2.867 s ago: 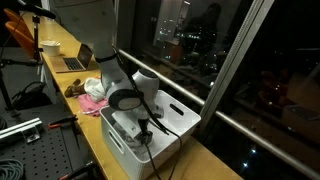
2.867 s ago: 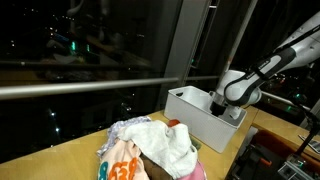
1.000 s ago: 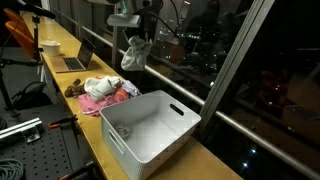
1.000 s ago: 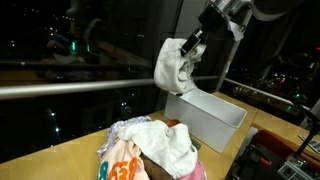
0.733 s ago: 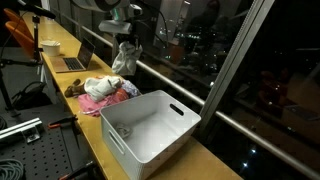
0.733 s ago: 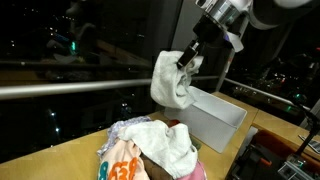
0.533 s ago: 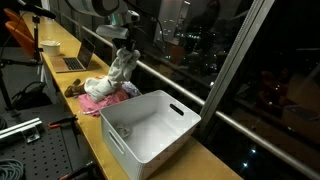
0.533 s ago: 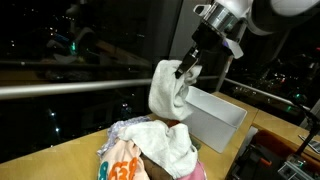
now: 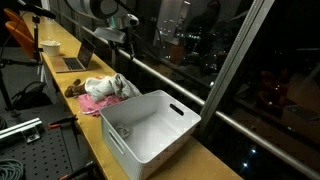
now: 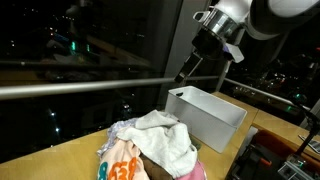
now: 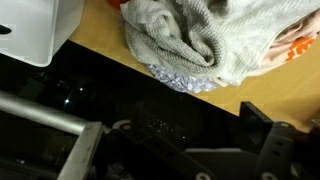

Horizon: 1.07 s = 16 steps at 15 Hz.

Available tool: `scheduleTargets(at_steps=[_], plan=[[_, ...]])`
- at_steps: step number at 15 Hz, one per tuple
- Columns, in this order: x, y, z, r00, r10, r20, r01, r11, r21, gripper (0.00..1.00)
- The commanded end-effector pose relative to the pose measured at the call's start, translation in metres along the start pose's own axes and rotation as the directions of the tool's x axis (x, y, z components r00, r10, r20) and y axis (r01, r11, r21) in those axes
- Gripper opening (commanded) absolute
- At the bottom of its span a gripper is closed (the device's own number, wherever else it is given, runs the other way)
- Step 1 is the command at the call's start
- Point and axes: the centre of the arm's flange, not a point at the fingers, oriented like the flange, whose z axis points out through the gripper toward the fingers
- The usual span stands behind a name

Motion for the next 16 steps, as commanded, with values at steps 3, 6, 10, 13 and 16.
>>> scheduleTargets(at_steps=[3,6,10,13,16], plan=[[0.0000,-0.0026,0.0006,1.000,0.012,-0.005,-0.012,1.000,0.029,1.00],[-0.0006,-0.0052,0.0015,1.000,0.014,-0.005,-0.014,0.999,0.041,1.00],[-0.0014,-0.0054,0.0023,1.000,0.015,-0.003,-0.015,0.999,0.042,1.00],[-0.0016,-0.0055,0.0025,1.000,0.015,-0.002,-0.015,0.999,0.042,1.00],[-0.0017,-0.0055,0.0025,1.000,0.015,-0.002,-0.015,0.999,0.042,1.00]])
